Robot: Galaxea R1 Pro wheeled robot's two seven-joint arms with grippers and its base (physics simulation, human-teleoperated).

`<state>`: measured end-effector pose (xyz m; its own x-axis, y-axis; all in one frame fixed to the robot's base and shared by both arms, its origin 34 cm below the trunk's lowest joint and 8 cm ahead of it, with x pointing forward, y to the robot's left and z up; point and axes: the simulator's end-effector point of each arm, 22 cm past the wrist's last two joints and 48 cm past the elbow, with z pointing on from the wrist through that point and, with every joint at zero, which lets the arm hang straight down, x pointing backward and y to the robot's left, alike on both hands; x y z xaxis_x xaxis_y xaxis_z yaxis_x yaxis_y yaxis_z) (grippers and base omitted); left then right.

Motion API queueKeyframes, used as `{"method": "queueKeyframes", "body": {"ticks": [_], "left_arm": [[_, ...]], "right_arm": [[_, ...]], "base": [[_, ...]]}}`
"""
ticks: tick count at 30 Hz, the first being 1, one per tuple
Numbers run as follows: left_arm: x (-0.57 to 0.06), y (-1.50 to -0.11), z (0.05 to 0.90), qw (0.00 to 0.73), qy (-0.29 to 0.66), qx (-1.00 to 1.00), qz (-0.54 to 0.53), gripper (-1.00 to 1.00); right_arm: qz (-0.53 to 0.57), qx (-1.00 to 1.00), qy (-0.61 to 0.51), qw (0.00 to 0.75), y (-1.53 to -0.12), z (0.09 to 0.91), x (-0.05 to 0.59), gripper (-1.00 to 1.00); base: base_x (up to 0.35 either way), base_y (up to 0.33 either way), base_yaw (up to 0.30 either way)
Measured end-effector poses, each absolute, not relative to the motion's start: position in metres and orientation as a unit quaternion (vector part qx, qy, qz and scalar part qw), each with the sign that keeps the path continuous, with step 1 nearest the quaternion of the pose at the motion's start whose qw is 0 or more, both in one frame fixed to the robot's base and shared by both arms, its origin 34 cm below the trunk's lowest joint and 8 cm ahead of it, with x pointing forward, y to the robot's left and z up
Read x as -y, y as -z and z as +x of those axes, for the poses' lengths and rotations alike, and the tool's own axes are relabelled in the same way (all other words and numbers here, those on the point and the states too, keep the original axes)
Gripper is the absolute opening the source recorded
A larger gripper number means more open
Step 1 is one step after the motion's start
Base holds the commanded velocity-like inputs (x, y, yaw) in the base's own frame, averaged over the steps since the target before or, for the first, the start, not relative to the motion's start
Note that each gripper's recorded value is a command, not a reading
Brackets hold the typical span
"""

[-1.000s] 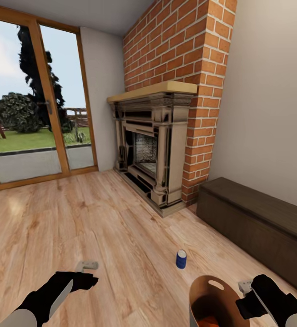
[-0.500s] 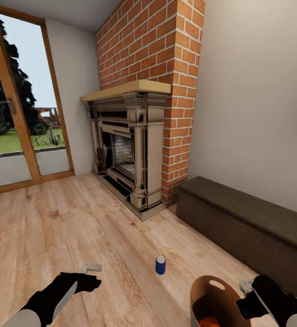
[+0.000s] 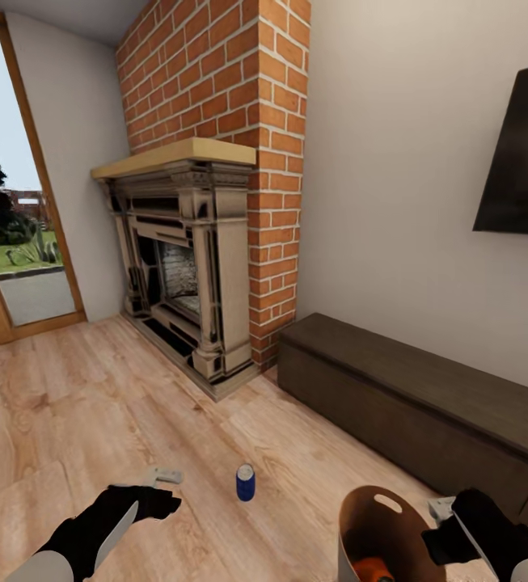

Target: Put the three can of soda from the living room inside the tash can in the kitchen.

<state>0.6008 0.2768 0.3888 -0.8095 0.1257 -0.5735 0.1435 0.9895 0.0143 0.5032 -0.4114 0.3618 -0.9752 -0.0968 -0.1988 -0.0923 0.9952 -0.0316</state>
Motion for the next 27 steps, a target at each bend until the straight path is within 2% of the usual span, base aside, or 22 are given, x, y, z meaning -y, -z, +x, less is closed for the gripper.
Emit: {"method": "queueKeyframes", "body": {"ticks": [16, 21, 27], "left_arm": [[-0.274, -0.381, 0.601, 0.302, 0.02, -0.95, 0.075, 1.0], [-0.273, -0.38, 0.6, 0.301, 0.021, -0.95, 0.075, 1.0], [-0.273, -0.379, 0.6, 0.301, 0.02, -0.951, 0.076, 1.0]], "right_arm": [[-0.042, -0.995, 0.007, 0.093, -0.354, 0.5, 0.41, -1.0], [-0.044, -0.995, 0.008, 0.091, -0.353, 0.499, 0.41, -1.0], [-0.044, -0.995, 0.01, 0.092, -0.353, 0.499, 0.411, -1.0]], "base": [[0.218, 0.183, -0.156], [0.053, 0.044, -0.071], [0.028, 0.007, -0.205]]}}
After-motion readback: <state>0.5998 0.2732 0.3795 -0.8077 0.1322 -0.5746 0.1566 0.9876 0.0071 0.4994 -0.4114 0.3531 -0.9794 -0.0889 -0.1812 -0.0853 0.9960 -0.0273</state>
